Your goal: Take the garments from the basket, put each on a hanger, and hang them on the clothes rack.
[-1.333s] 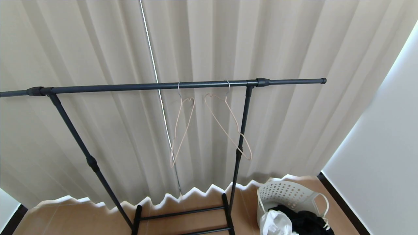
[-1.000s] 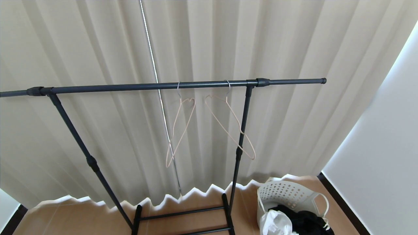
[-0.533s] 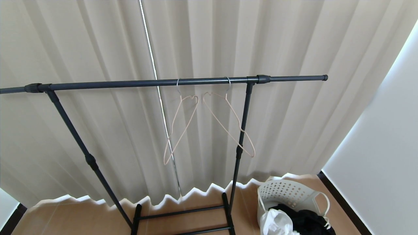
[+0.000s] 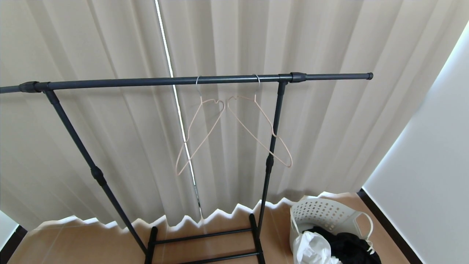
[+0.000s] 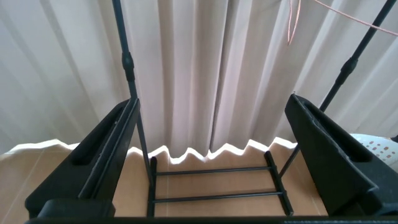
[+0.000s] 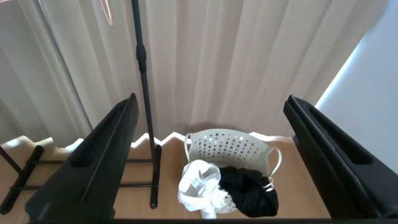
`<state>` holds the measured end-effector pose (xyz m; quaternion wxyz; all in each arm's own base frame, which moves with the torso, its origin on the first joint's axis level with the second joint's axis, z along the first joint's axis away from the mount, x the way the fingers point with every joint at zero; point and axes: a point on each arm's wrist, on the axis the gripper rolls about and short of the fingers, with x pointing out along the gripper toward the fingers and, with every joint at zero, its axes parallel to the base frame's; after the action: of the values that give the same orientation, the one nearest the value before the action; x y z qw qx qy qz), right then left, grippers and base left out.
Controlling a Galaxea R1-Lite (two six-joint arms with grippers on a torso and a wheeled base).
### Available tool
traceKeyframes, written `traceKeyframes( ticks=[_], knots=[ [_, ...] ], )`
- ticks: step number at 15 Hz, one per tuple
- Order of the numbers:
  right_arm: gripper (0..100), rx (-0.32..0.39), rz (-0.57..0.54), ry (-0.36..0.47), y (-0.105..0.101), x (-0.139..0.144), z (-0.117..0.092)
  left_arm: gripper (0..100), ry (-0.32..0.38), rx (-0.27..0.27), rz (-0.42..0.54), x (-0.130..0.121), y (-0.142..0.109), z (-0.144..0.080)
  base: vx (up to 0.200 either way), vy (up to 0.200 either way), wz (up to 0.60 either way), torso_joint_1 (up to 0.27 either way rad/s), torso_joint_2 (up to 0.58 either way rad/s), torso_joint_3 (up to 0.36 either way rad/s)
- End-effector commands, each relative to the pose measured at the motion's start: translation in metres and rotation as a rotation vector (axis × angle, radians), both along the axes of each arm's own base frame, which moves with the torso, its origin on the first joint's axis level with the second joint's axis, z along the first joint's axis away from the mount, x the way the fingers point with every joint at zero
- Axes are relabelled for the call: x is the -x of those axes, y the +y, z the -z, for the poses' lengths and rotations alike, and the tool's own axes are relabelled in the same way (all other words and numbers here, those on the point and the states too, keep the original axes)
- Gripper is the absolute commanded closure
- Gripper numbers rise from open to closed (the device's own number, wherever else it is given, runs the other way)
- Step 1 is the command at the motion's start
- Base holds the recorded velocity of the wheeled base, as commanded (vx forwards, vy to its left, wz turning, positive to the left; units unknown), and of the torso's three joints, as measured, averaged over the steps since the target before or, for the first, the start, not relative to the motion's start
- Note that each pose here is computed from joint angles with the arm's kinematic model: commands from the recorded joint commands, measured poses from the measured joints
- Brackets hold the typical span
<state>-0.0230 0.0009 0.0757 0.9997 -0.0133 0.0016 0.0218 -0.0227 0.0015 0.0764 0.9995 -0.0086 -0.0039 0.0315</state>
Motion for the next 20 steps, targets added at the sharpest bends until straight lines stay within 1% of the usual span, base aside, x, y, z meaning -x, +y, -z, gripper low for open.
traceKeyframes(
  ticks=[1,11,20],
  knots=[
    [0,0.001,-0.001,0.001,0.0,0.0,0.0002,0,-0.001,0.001,0.0,0.0,0.0,0.0,0.0,0.0,0.0,-0.154,0.35,0.188],
    [0,0.001,-0.001,-0.001,0.0,0.0,0.0,0,0.0,0.0,0.0,0.0,0.0,0.0,0.0,0.0,0.0,-0.171,0.39,0.216],
    [0,0.001,-0.001,-0.001,0.0,0.0,0.0,0,0.0,0.0,0.0,0.0,0.0,0.0,0.0,0.0,0.0,-0.214,0.54,0.319]
  ],
)
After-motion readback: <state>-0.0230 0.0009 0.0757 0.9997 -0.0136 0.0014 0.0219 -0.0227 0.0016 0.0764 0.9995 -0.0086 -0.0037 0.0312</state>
